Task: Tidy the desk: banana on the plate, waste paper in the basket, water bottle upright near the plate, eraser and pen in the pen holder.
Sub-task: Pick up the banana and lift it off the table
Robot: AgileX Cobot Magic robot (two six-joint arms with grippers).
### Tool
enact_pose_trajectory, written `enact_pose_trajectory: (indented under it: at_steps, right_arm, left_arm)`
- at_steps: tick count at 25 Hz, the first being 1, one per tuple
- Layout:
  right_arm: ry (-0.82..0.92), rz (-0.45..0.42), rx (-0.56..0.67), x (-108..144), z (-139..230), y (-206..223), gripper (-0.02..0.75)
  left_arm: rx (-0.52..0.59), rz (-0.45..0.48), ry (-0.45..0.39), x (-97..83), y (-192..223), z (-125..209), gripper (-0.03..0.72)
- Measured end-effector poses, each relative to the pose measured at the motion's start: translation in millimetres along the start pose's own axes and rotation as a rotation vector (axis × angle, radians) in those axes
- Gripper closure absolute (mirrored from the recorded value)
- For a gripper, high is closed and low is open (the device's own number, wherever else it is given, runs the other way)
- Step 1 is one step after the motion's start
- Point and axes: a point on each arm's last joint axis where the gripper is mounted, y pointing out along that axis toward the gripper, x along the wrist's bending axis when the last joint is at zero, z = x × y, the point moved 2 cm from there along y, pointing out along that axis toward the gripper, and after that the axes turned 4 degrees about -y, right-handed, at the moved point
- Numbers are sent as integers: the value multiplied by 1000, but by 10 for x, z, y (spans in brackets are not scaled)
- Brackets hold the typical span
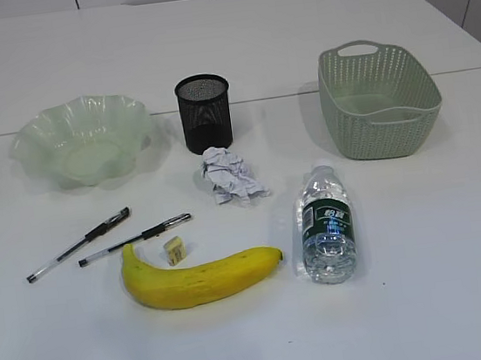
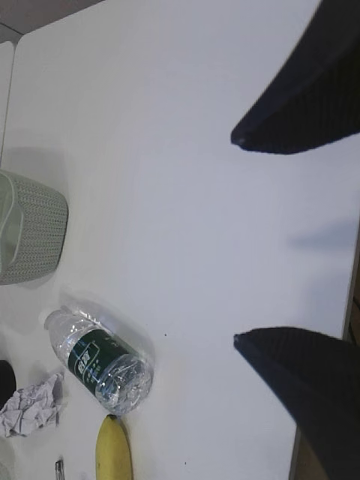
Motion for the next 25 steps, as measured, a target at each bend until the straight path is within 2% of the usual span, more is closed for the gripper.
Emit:
enact_pose_trajectory:
  at_steps: [8,15,19,25]
  right_arm:
    - [0,0,0,0,0,0,202]
    - [0,0,0,0,0,0,202]
    - [0,0,0,0,0,0,202]
    - [0,0,0,0,0,0,202]
  left_arm:
    - [-26,157,92,1,327,-727,209]
    - [-52,241,185,32,668,-1122,215]
    - [-21,318,278,-59,906,-1211,220]
    - [87,469,408,-392,1387,-1167,223]
